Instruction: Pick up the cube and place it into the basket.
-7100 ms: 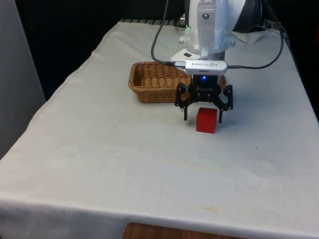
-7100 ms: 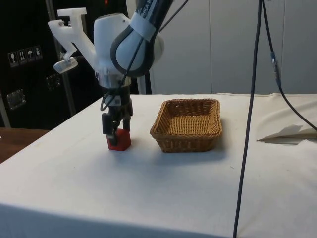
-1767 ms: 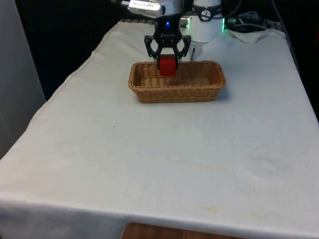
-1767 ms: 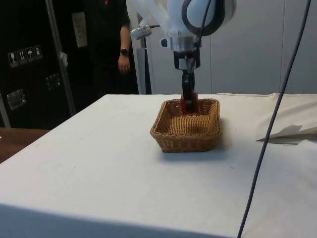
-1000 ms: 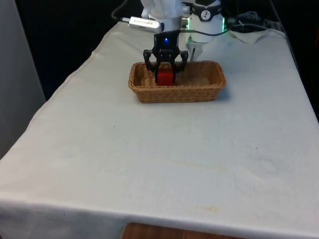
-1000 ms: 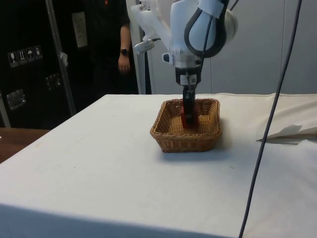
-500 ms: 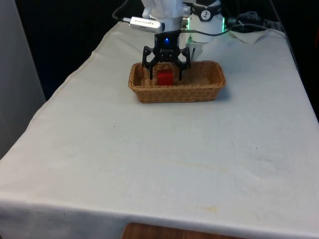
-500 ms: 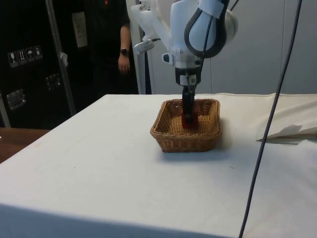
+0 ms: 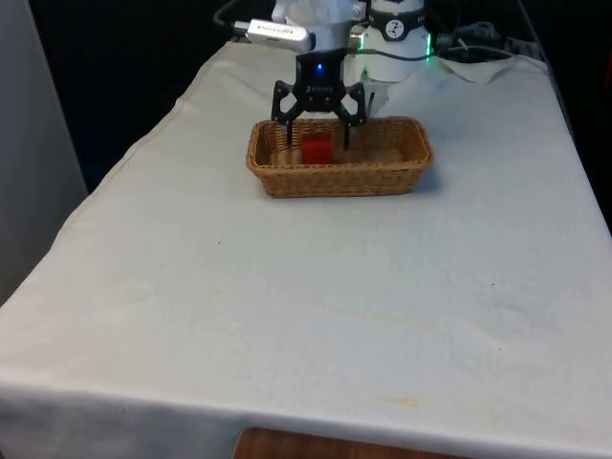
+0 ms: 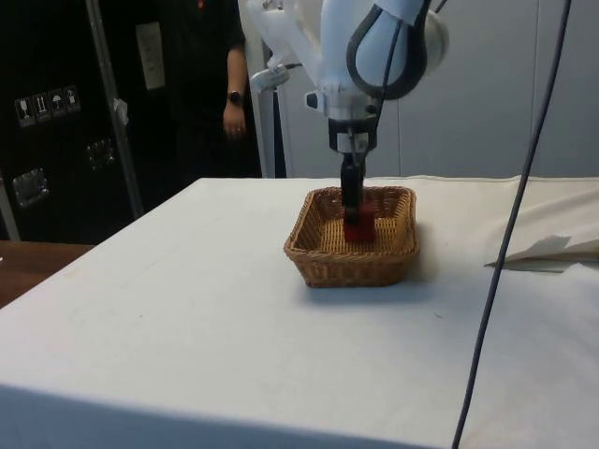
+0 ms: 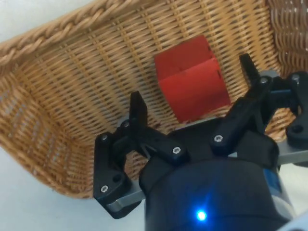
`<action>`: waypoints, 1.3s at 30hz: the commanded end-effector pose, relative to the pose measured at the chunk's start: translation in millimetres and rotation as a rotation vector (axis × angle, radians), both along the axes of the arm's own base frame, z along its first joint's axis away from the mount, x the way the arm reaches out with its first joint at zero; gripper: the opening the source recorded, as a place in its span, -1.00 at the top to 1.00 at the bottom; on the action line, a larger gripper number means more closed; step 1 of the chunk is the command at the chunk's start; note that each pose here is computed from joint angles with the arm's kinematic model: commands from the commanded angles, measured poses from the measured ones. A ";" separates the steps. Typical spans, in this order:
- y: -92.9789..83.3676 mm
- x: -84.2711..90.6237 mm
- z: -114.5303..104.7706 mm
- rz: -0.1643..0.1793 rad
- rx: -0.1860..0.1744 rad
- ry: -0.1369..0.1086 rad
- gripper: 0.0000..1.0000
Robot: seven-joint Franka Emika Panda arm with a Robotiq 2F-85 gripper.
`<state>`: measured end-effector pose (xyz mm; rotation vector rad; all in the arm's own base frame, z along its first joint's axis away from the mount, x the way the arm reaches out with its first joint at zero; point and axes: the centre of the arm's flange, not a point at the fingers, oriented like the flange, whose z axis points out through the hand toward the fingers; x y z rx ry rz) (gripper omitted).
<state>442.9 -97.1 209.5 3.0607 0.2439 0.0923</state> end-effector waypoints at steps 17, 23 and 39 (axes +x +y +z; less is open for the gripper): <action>1.0 1.3 64.3 -0.009 0.022 -0.029 -1.00; 1.6 1.9 86.6 -0.011 0.031 -0.044 -1.00; 10.5 24.3 130.9 0.001 0.034 -0.070 -1.00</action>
